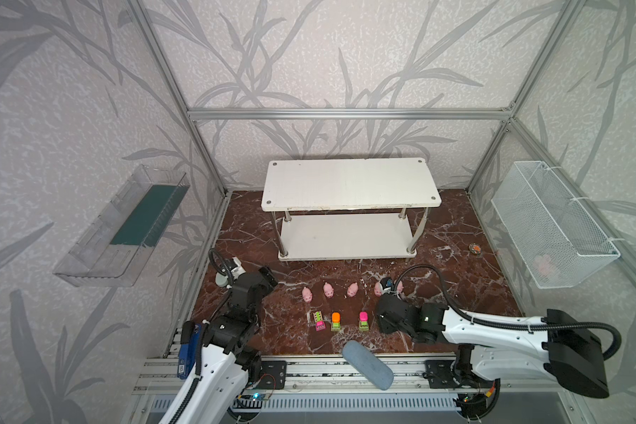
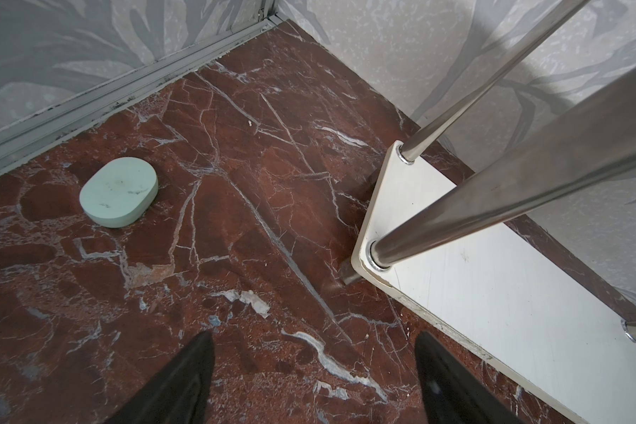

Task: Place and organize the plastic toys onto the shelf
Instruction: 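Lower the right gripper and grasp the orange-topped green toy car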

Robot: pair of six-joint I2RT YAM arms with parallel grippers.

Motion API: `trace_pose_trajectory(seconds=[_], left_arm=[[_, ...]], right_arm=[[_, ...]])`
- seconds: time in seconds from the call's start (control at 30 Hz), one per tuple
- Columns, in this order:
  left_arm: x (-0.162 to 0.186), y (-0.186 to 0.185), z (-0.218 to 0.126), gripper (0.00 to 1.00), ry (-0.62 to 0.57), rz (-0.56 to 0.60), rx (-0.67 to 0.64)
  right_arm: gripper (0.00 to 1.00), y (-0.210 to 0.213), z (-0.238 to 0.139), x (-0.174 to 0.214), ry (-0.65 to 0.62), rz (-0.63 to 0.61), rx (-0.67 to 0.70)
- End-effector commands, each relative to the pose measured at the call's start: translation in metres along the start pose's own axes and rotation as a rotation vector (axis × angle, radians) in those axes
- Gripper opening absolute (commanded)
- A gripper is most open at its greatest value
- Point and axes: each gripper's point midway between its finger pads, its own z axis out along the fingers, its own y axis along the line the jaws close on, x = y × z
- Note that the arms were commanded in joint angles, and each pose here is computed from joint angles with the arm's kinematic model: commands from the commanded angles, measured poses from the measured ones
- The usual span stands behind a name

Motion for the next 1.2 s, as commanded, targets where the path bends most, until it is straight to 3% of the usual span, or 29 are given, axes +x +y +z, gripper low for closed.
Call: trace_pose_trajectory(seconds=[0.0, 0.57, 1.17], left_arm=[[0.004, 0.004, 0.003, 0.84, 0.002, -0.016, -0.011], [0.007, 0.006, 0.005, 0.84, 0.000, -0.015, -0.016], [0.008, 0.010, 0.005, 0.84, -0.017, -0.028, -0.016]], right_arm=[[0.65, 0.006, -0.001, -0.013, -0.036, 0.008, 0.011], [0.53, 0.001, 0.012, -0.004, -0.004, 0.020, 0.065], [0.28, -0.006, 0.011, -0.002, 0.012, 0.028, 0.100]])
